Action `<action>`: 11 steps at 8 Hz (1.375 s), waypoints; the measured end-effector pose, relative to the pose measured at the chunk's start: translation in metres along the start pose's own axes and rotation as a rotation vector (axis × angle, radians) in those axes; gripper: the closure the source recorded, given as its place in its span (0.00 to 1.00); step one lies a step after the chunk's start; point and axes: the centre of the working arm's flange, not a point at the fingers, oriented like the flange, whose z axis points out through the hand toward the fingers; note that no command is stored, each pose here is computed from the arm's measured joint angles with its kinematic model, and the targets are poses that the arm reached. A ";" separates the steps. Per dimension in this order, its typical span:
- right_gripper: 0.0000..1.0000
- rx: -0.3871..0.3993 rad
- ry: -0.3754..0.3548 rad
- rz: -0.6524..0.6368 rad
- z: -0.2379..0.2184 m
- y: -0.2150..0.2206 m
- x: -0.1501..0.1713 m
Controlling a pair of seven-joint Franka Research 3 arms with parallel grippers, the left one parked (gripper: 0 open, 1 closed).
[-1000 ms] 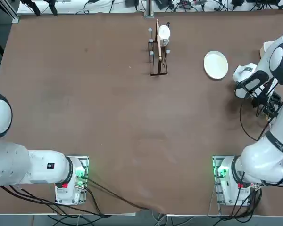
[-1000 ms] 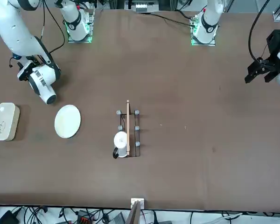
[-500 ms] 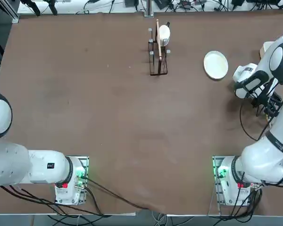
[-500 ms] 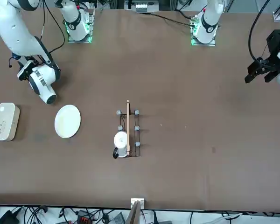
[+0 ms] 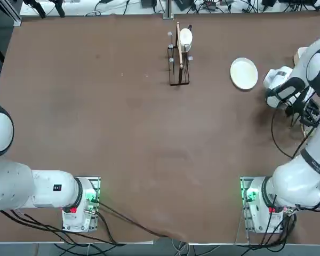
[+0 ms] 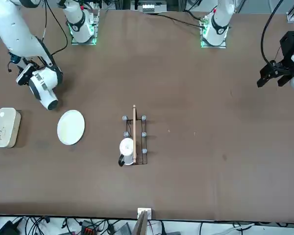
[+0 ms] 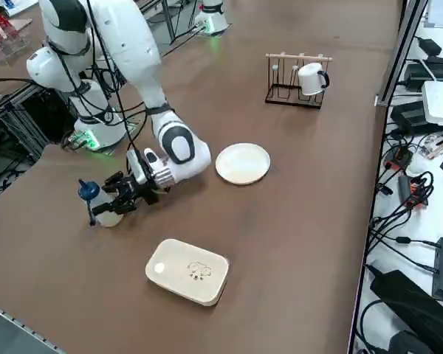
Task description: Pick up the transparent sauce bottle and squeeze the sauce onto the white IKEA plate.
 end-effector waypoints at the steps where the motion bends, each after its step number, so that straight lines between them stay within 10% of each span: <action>1: 0.57 0.030 -0.025 0.020 -0.023 -0.007 0.024; 11: 0.57 0.488 -0.307 -0.311 -0.327 0.032 0.099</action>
